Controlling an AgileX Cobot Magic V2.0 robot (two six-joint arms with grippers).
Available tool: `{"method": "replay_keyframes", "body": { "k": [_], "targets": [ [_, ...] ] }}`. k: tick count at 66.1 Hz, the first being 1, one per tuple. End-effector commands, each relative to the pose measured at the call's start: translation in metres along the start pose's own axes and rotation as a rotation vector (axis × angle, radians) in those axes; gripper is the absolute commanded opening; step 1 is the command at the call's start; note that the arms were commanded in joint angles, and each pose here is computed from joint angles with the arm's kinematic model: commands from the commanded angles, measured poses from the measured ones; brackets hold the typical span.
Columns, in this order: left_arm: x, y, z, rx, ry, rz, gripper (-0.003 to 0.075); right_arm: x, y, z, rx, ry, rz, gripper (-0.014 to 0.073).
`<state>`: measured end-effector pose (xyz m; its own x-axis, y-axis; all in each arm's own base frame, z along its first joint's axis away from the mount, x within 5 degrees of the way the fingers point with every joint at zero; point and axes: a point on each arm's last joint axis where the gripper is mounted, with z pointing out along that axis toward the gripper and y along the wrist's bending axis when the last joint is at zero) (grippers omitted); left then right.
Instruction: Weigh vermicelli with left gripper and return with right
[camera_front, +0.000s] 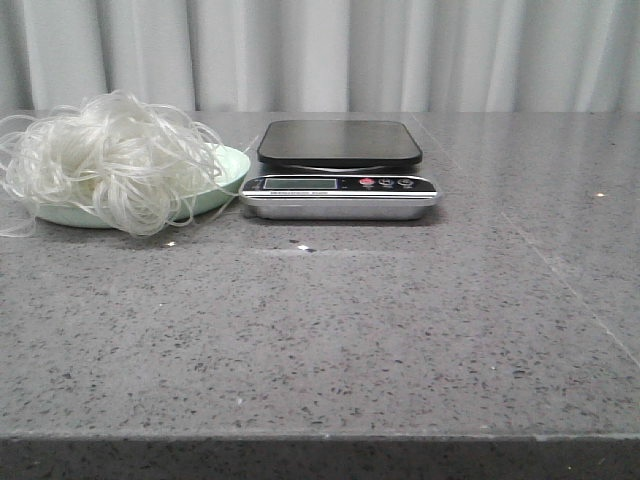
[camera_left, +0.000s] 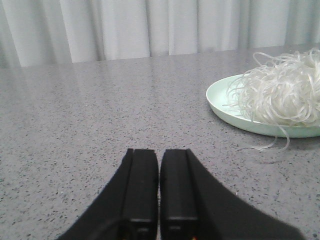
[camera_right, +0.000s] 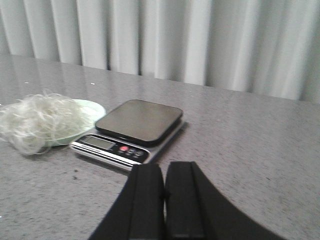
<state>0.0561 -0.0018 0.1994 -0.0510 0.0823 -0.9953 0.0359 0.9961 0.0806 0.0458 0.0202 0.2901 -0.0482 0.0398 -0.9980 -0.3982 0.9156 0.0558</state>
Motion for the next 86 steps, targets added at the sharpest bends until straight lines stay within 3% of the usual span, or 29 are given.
{"method": "replay_keyframes", "body": {
  "k": [1, 16, 23, 36, 86],
  "targets": [
    [-0.006, 0.001, -0.002, -0.009, -0.090, -0.007, 0.0143, -0.007, -0.004, 0.001, 0.082, -0.098, -0.020, 0.0179],
    [-0.006, 0.001, -0.002, -0.009, -0.090, -0.007, 0.0143, 0.029, -0.021, 0.008, 0.314, -0.122, -0.027, 0.0179],
    [-0.006, 0.001, -0.002, -0.009, -0.090, -0.007, 0.0143, 0.048, -0.023, 0.004, 0.357, -0.141, -0.031, 0.0179],
    [-0.005, 0.001, -0.001, -0.009, -0.085, -0.007, 0.0143, 0.077, -0.024, 0.003, 0.358, -0.199, -0.005, 0.0179],
    [-0.005, 0.001, -0.001, -0.009, -0.084, -0.007, 0.0143, 0.077, -0.024, 0.003, 0.359, -0.184, -0.002, 0.0179]
  ]
}}
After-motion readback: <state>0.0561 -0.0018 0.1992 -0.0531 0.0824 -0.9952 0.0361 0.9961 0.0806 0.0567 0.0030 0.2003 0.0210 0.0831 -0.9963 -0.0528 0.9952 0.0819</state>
